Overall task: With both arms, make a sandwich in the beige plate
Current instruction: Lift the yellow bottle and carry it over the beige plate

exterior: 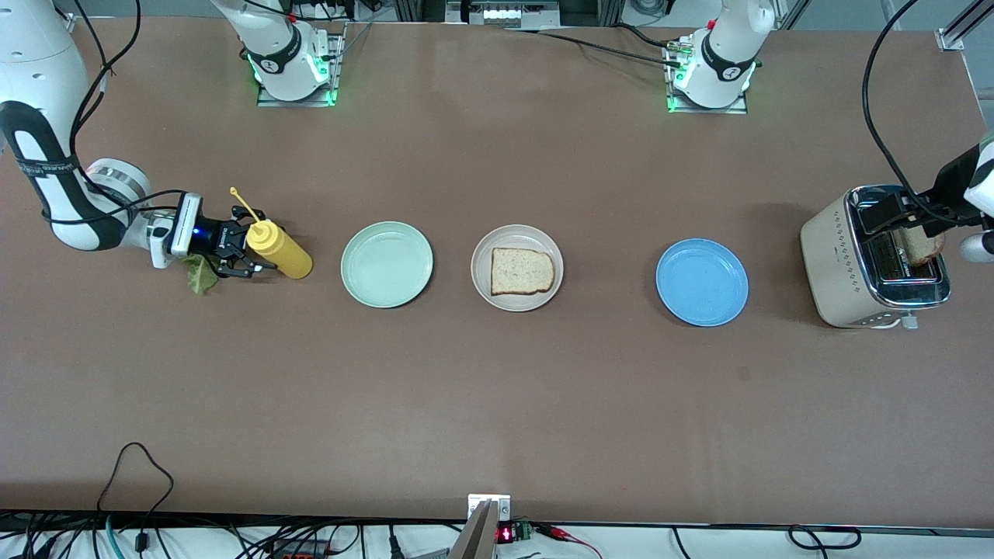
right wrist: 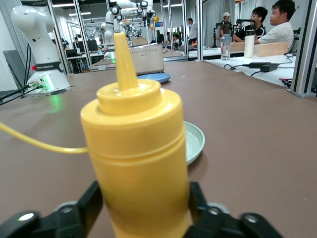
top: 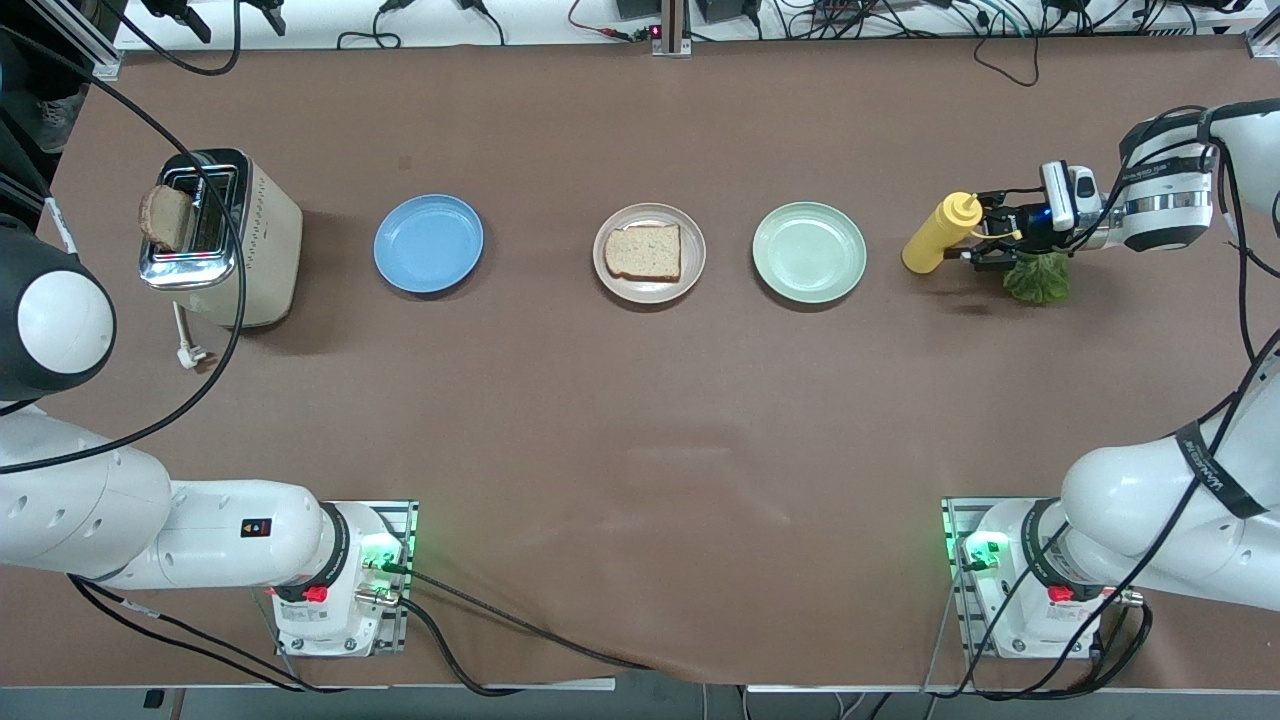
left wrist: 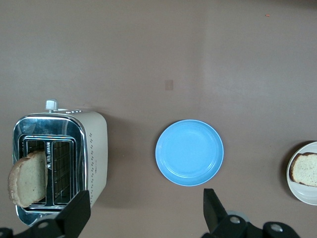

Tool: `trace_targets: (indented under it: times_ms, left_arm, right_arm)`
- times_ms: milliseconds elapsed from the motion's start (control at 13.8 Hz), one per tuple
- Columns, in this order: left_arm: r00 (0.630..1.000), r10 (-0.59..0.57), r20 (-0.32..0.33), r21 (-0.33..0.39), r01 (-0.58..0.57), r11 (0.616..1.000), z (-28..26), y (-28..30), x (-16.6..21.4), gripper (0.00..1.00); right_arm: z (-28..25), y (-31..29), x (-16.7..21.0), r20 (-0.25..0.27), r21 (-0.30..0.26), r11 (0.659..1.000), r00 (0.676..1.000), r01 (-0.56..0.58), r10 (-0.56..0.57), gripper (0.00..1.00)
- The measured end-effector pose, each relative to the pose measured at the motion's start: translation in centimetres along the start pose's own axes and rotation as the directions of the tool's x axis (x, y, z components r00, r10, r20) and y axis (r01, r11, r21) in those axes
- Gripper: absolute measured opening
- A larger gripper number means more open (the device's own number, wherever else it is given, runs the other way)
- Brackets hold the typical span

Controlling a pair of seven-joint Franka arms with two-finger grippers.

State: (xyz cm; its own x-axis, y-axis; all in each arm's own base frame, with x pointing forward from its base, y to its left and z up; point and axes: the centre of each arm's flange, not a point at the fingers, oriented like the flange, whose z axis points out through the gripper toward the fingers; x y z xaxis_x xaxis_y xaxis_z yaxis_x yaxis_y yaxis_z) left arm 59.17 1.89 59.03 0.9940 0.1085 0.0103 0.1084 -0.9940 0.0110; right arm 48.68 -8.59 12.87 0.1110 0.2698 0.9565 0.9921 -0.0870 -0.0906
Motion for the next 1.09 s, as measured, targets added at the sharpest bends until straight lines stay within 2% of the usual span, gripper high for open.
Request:
trace_targets:
  times_ms: [72,362,507,651,796,1086]
  left_arm:
    - [1.000,0.000,0.002,0.000,0.000,1.000,0.0,0.0,0.0,1.00]
    - [1.000,-0.004,0.002,0.000,0.004,1.000,0.0,-0.3,0.0,1.00]
    - [1.000,-0.011,-0.003,0.001,0.011,1.000,-0.2,-0.8,0.1,1.00]
    - [1.000,-0.005,-0.017,0.000,0.005,1.000,-0.9,-1.0,0.1,1.00]
    - [1.000,0.005,-0.027,-0.001,-0.005,1.000,-1.5,-0.8,0.0,1.00]
    - [1.000,0.007,-0.025,-0.001,-0.007,1.000,-1.9,-0.8,-0.2,1.00]
  right_arm:
    - [0.1,0.1,0.1,0.001,0.002,1.000,1.000,0.002,-0.002,0.64]
    - [0.8,0.4,0.5,0.010,0.015,1.000,1.000,0.008,-0.008,0.64]
    - [1.8,1.2,1.6,0.046,0.017,1.000,0.999,-0.002,0.001,0.64]
    - [2.9,3.0,4.7,0.134,0.000,1.000,0.991,-0.014,0.014,0.62]
    - [4.2,4.3,9.6,0.232,0.005,0.998,0.971,-0.056,0.053,0.52]
    - [7.5,4.6,20.3,0.426,-0.042,0.992,0.896,-0.119,0.126,0.52]
